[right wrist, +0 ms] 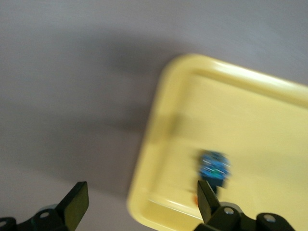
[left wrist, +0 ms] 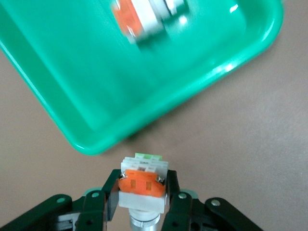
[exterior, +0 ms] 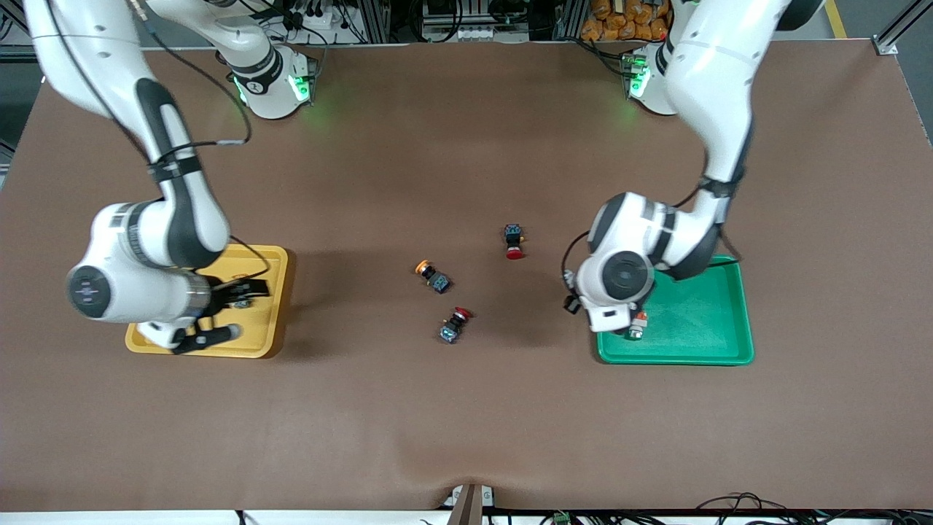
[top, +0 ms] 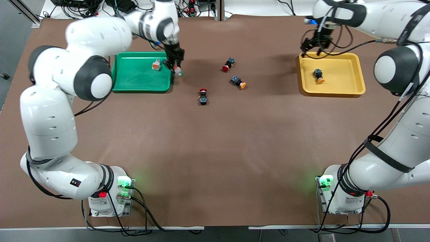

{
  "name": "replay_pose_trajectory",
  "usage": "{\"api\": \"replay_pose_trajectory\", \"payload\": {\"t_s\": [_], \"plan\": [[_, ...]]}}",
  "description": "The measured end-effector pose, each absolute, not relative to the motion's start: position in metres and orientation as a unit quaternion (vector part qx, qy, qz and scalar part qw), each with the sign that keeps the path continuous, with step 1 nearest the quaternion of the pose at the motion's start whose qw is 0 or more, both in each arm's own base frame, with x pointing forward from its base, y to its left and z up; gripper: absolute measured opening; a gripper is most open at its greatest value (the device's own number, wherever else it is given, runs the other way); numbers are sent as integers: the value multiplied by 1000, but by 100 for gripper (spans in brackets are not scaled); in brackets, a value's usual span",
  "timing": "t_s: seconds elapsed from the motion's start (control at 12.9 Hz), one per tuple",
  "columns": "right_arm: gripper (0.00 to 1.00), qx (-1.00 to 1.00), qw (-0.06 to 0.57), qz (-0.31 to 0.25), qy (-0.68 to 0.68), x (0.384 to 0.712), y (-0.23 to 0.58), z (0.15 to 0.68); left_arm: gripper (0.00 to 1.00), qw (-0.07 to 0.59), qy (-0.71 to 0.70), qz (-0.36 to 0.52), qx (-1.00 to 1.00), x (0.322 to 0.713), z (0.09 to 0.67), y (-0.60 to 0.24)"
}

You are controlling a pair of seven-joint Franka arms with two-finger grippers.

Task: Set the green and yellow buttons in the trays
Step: 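Release the second white button in the green tray while the right gripper reaches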

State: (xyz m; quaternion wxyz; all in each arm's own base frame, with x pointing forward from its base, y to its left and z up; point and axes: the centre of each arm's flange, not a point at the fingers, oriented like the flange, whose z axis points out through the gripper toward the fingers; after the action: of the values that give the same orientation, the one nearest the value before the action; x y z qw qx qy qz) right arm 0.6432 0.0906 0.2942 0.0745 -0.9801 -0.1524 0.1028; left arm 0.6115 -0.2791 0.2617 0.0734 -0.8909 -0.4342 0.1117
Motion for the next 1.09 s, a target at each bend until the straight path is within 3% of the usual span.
{"api": "replay_pose_trajectory", "payload": {"t_s": [0.39,0.62,0.78,0.85,1.09], "plan": [[100,-959,62,40,-275,615,270,308,43,62,-335,116,-933,652,295,-147],[100,-949,69,36,-305,603,325,295,43,123,-276,97,-948,658,274,-104],[100,-947,74,30,-310,604,338,289,43,119,-246,93,-957,664,256,-86],[100,-945,74,28,-316,603,345,289,49,117,-242,94,-959,666,247,-77],[100,-933,75,26,-352,583,382,292,82,112,-239,92,-960,669,235,-72]]}}
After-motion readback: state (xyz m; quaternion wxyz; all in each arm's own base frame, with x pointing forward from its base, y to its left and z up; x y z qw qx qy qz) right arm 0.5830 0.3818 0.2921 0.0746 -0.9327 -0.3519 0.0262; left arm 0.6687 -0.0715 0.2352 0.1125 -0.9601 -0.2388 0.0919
